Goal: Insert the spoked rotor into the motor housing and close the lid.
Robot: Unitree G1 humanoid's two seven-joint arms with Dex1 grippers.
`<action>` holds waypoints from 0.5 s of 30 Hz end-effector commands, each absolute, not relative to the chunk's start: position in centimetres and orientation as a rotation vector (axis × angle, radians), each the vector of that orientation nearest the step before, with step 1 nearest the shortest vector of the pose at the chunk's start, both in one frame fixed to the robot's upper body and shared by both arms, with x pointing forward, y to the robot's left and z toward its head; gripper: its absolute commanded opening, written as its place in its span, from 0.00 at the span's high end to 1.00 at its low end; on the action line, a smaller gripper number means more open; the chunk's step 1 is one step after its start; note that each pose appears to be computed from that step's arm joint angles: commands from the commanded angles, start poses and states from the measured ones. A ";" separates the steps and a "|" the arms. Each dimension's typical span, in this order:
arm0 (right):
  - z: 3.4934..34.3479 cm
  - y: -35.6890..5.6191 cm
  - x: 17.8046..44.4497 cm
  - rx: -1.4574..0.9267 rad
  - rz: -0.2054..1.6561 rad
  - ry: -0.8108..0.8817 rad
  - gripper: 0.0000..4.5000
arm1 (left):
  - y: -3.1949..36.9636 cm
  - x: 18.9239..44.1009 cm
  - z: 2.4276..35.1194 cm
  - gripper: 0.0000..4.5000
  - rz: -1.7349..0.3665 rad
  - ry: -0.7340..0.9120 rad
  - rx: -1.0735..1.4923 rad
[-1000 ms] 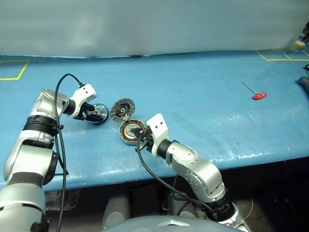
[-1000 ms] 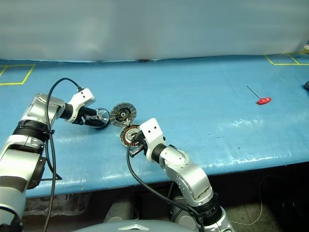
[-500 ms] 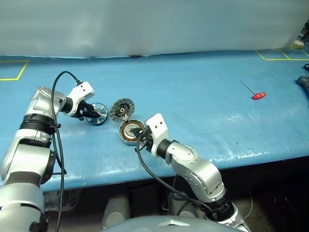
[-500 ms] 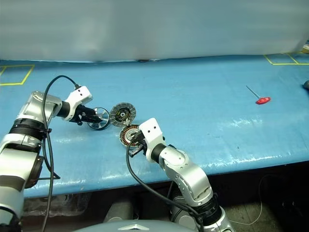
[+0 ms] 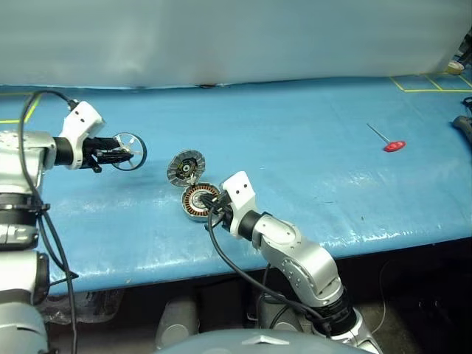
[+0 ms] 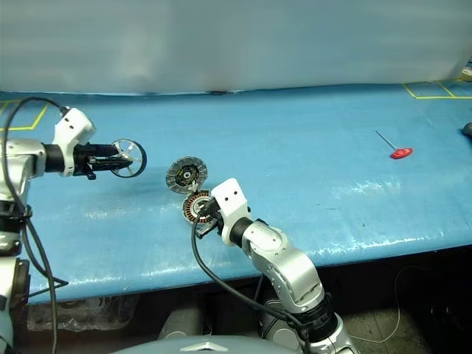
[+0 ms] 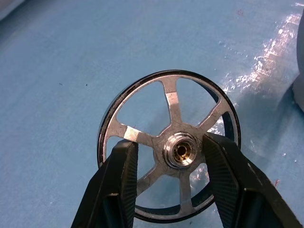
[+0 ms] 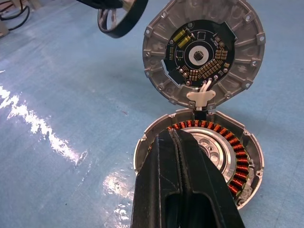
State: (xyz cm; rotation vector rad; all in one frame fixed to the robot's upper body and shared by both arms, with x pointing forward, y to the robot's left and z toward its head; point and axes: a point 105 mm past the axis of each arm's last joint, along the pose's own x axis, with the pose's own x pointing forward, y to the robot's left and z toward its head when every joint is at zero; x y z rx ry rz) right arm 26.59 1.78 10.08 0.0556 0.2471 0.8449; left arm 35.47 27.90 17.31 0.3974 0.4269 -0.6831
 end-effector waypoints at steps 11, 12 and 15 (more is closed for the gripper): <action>10.5 -1.2 28.0 0.022 0.767 0.222 1.00 | 22.8 30.8 25.5 0.59 -0.724 -0.052 0.307; 10.2 -1.6 28.1 0.017 0.755 0.229 1.00 | 21.9 30.3 25.7 0.59 -0.739 -0.085 0.299; 9.7 -2.6 28.3 0.006 0.726 0.246 1.00 | 19.7 29.2 25.5 0.59 -0.780 -0.131 0.257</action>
